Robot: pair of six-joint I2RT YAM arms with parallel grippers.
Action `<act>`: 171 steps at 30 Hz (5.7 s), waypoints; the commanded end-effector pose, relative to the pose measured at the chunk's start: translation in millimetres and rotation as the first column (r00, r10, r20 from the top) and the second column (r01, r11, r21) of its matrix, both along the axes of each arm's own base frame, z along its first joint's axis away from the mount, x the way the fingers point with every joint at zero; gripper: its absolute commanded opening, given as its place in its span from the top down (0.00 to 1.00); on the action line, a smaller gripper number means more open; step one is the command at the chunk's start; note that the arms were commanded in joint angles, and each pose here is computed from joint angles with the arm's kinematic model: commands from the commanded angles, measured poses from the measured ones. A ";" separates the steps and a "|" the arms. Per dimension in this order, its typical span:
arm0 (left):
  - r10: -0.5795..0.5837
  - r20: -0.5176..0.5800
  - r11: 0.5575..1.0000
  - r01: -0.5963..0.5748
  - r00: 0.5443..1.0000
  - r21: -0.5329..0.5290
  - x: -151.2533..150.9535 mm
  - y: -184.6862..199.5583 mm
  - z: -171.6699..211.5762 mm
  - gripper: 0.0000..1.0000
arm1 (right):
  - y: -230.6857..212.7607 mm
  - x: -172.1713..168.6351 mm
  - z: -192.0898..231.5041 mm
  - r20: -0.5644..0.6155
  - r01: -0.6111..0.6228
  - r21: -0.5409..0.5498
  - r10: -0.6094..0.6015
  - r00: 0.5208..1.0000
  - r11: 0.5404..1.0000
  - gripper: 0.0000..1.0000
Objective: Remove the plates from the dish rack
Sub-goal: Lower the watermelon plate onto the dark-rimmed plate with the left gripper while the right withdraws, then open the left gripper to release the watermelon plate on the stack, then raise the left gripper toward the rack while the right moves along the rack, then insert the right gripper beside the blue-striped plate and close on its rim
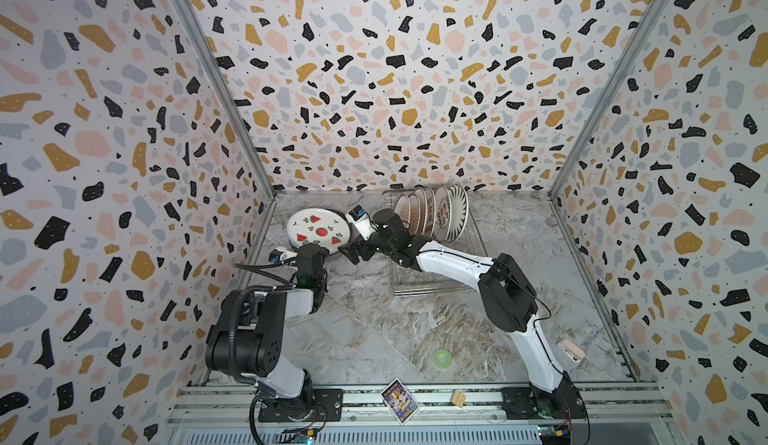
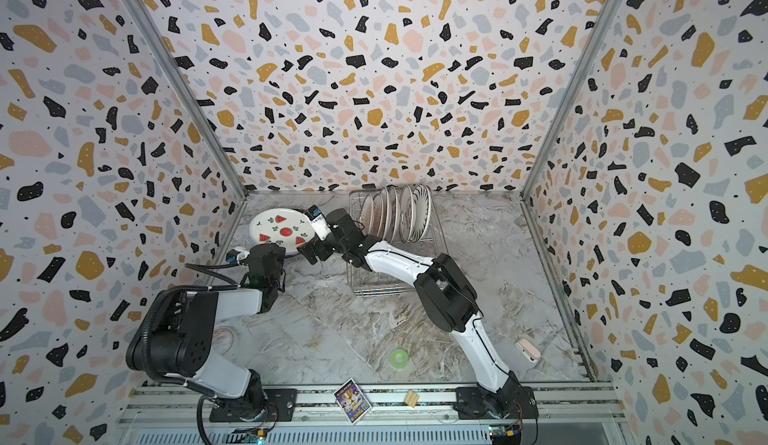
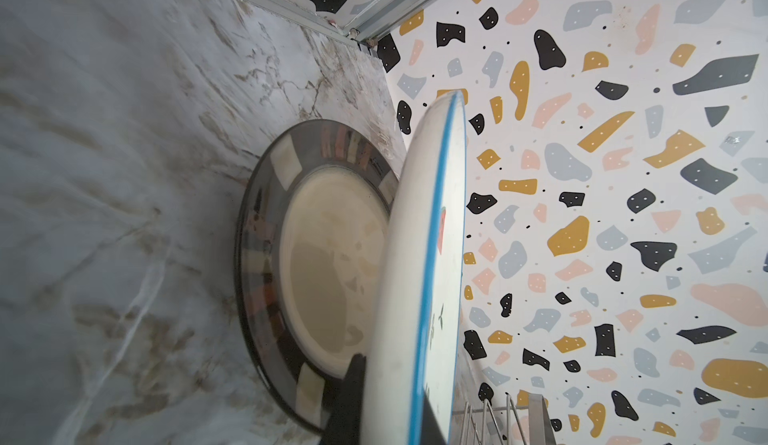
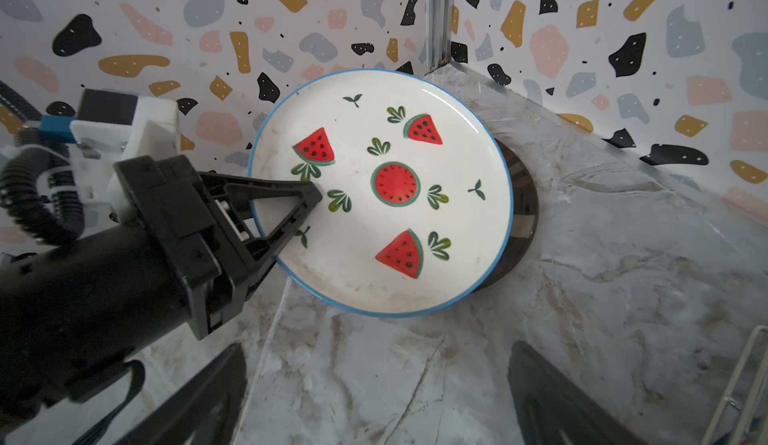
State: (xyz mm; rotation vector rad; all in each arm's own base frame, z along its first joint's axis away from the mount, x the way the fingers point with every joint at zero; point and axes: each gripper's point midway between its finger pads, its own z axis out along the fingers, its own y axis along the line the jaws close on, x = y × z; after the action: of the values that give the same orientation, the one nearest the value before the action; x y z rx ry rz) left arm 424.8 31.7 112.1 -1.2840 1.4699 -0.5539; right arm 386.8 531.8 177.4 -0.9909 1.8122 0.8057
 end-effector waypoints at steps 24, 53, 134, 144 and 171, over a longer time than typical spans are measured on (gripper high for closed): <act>0.028 0.156 0.999 -0.024 0.987 -0.031 50.7 18.2 9.4 0.79 | 18.1 23.4 -13.1 0.028 0.016 -0.041 -0.015 1.000 0.999 0.01; 0.089 -0.064 0.991 -0.082 0.994 0.106 35.1 35.8 -25.5 0.41 | 4.5 18.4 -2.3 0.034 0.057 -0.042 -0.056 0.998 0.998 0.01; -0.886 0.309 0.459 0.563 0.345 0.687 -108.2 -272.2 208.2 0.00 | -367.3 78.1 116.0 0.038 0.756 0.149 -0.768 0.640 0.637 0.00; -0.885 0.257 0.454 0.599 0.388 0.660 -92.7 -286.2 194.6 0.00 | -364.2 104.0 92.9 0.020 0.769 0.074 -0.772 0.635 0.634 0.23; -0.865 0.254 0.491 0.630 0.432 0.601 -73.2 -297.3 168.4 0.00 | -355.7 139.5 31.1 0.015 0.818 -0.073 -0.819 0.573 0.571 0.53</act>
State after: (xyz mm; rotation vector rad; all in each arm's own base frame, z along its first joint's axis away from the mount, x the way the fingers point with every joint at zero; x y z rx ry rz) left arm 347.2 -264.0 255.1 0.0471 1.5922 -1.0209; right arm 520.7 172.9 192.0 -0.0828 2.0584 0.1526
